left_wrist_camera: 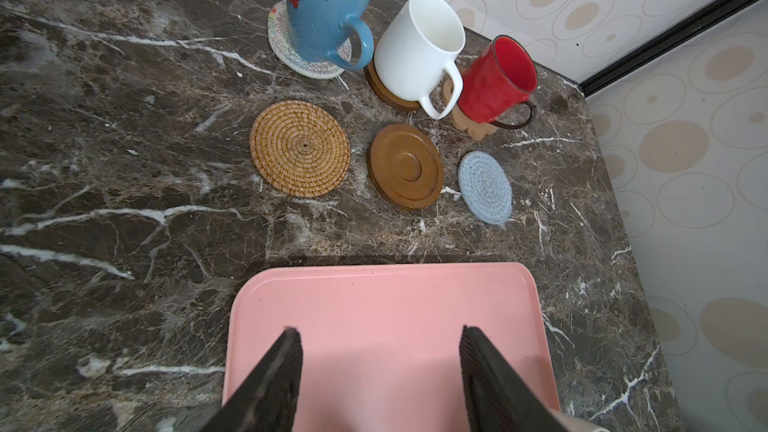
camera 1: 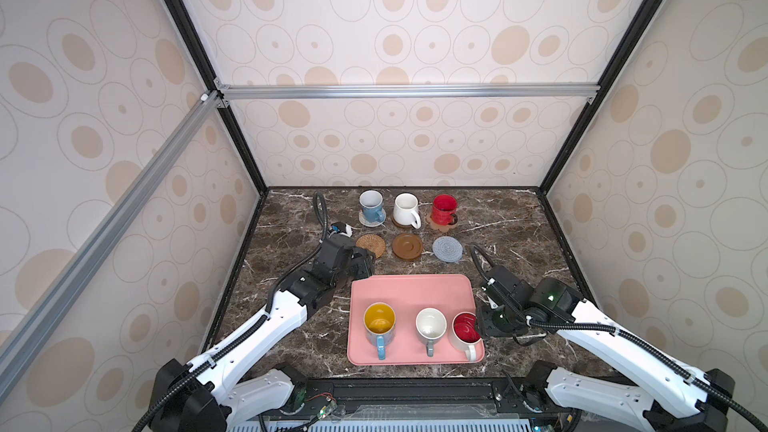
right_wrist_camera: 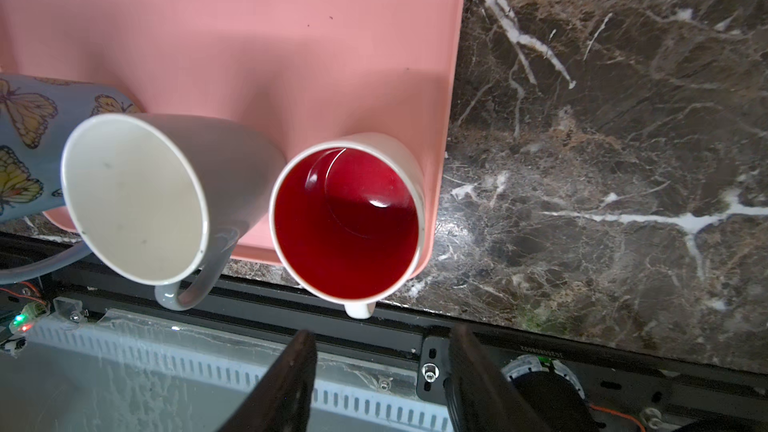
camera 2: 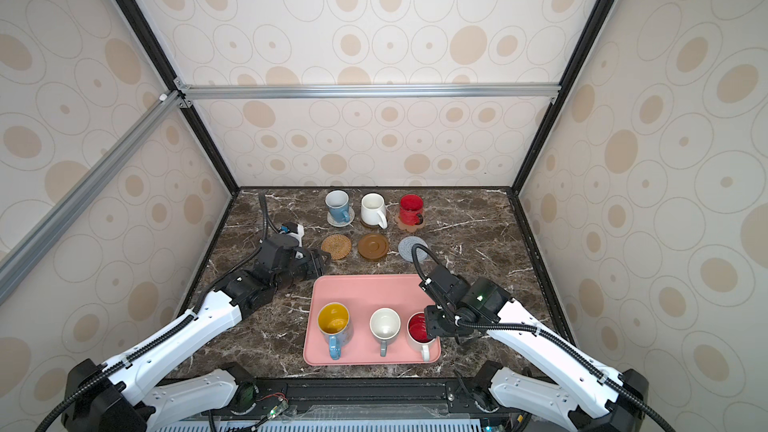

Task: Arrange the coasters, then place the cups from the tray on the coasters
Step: 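Draw the left gripper back while the right gripper moves over the red-inside mug, then lower the right gripper onto the red-inside mug rim and grasp it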

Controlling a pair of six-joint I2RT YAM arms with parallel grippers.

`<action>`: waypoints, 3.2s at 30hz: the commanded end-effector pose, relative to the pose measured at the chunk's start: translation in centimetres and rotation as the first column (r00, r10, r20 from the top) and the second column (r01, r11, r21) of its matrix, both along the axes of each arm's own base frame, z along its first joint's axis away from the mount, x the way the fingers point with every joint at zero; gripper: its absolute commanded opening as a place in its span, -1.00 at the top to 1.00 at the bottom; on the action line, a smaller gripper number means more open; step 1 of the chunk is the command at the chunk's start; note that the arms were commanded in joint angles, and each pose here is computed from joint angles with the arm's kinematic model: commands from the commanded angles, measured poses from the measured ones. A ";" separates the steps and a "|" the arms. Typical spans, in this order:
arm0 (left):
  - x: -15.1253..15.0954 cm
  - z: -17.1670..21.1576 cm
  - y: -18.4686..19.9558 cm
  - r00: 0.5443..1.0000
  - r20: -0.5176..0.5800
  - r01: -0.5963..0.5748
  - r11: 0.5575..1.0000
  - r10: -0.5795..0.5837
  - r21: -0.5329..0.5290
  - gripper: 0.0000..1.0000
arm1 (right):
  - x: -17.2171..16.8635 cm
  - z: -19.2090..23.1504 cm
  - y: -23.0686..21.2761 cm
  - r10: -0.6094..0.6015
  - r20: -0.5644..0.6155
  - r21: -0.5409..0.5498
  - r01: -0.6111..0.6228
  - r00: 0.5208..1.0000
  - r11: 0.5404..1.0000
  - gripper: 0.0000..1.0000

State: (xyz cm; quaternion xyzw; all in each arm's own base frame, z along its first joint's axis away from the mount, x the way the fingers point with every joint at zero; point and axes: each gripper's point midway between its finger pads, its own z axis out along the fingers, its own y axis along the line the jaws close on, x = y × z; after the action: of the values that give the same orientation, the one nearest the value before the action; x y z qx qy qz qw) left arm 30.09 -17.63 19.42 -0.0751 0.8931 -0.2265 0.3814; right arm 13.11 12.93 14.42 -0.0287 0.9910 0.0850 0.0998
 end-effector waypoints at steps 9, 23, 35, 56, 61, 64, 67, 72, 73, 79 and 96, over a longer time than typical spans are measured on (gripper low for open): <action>0.4 0.1 0.5 0.999 0.013 -0.039 0.999 0.039 0.004 -0.27 | -0.7 0.0 1.2 -0.011 -0.008 0.013 0.011 1.000 1.000 -0.11; -0.1 -0.4 2.2 0.997 0.004 -0.079 0.997 0.079 0.004 -0.31 | -0.6 2.1 7.2 0.125 0.071 0.026 -0.127 0.990 0.992 -0.11; -1.1 -0.7 3.6 0.996 -0.009 -0.093 0.995 0.094 0.031 -0.32 | -1.2 1.3 8.1 0.148 0.052 -0.019 -0.147 0.988 0.989 -0.11; -1.3 -1.0 3.7 0.995 -0.018 -0.099 0.995 0.099 0.018 -0.33 | -3.6 -4.4 1.9 0.035 -0.019 -0.155 -0.037 0.999 0.987 -0.09; -1.4 -1.1 3.7 0.994 -0.021 -0.104 0.995 0.104 0.011 -0.33 | -3.4 -5.8 2.2 0.036 -0.012 -0.153 -0.037 0.999 0.988 -0.05; -1.5 -1.2 3.6 0.994 -0.024 -0.102 0.995 0.102 0.002 -0.33 | -3.1 -6.5 2.4 0.039 -0.002 -0.156 -0.039 0.999 0.987 -0.01; -1.5 -1.4 3.5 0.995 -0.028 -0.099 0.995 0.099 0.001 -0.33 | -2.8 -7.0 2.4 0.042 0.010 -0.164 -0.040 0.999 0.986 0.04; -1.4 -1.4 3.4 0.995 -0.029 -0.095 0.996 0.094 -0.002 -0.33 | -2.5 -7.9 2.3 0.046 0.018 -0.186 -0.042 0.999 0.982 0.15; -1.4 -1.4 3.4 0.995 -0.030 -0.095 0.995 0.095 -0.002 -0.33 | -2.5 -8.1 2.2 0.046 0.020 -0.193 -0.041 0.999 0.980 0.18; -1.4 -1.5 3.4 0.995 -0.032 -0.098 0.995 0.097 -0.007 -0.33 | -2.0 -8.5 1.9 0.055 0.039 -0.230 -0.044 0.998 0.972 0.41; -1.4 -1.4 3.4 0.994 -0.029 -0.101 0.995 0.101 -0.008 -0.33 | -0.8 -7.8 2.4 0.084 0.092 -0.255 -0.058 0.992 0.965 0.82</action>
State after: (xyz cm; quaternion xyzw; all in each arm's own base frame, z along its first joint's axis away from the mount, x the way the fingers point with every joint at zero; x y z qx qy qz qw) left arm 28.52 -14.42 17.51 -0.1132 0.8978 -0.2042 0.3733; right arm 11.70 15.47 6.00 -0.0759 0.9890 -0.0266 0.1239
